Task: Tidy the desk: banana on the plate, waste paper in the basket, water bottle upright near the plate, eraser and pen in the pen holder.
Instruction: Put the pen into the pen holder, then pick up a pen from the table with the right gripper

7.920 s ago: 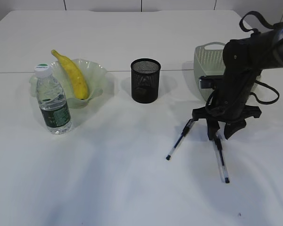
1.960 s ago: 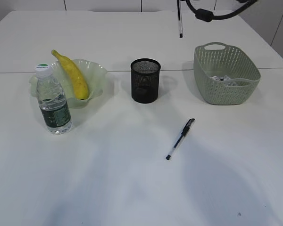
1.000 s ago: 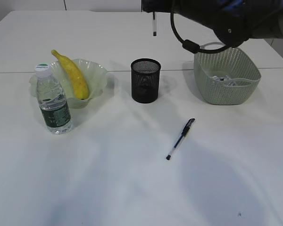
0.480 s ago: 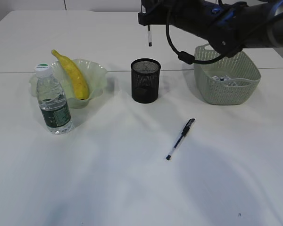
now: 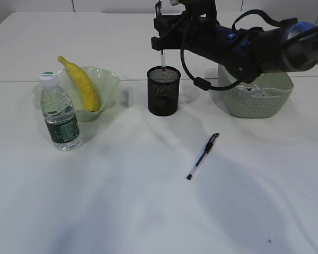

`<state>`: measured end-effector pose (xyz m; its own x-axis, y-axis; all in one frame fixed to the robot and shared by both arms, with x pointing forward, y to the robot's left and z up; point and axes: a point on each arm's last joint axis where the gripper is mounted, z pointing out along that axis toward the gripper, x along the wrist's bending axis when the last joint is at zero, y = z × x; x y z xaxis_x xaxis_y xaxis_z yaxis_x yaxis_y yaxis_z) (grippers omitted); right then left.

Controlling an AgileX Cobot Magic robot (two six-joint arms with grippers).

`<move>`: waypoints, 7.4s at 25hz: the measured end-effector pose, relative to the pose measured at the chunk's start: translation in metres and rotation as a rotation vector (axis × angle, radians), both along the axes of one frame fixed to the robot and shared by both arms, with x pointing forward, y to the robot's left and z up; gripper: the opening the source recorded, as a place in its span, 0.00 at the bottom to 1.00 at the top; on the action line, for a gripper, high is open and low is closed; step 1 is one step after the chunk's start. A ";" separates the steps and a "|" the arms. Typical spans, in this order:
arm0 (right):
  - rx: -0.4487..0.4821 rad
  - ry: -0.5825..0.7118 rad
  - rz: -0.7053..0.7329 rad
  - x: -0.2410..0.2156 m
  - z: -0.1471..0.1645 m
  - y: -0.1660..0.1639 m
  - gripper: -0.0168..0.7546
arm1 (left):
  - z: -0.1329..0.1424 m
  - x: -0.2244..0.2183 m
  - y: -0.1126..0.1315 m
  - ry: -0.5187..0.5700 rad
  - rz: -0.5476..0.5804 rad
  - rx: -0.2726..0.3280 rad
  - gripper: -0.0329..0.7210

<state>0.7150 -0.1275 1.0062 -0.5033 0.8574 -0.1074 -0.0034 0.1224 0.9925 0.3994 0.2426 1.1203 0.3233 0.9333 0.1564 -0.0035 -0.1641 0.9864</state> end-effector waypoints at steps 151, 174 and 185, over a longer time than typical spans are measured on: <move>0.036 0.905 -0.587 -0.122 0.137 -0.053 0.26 | 0.000 0.000 0.000 -0.001 0.000 0.001 0.67; 0.089 1.135 -0.698 -0.086 0.058 -0.034 0.26 | 0.000 0.000 0.000 0.012 -0.001 -0.025 0.67; 0.140 1.228 -0.816 -0.067 0.005 -0.028 0.26 | -0.001 0.000 -0.001 0.019 -0.007 -0.029 0.67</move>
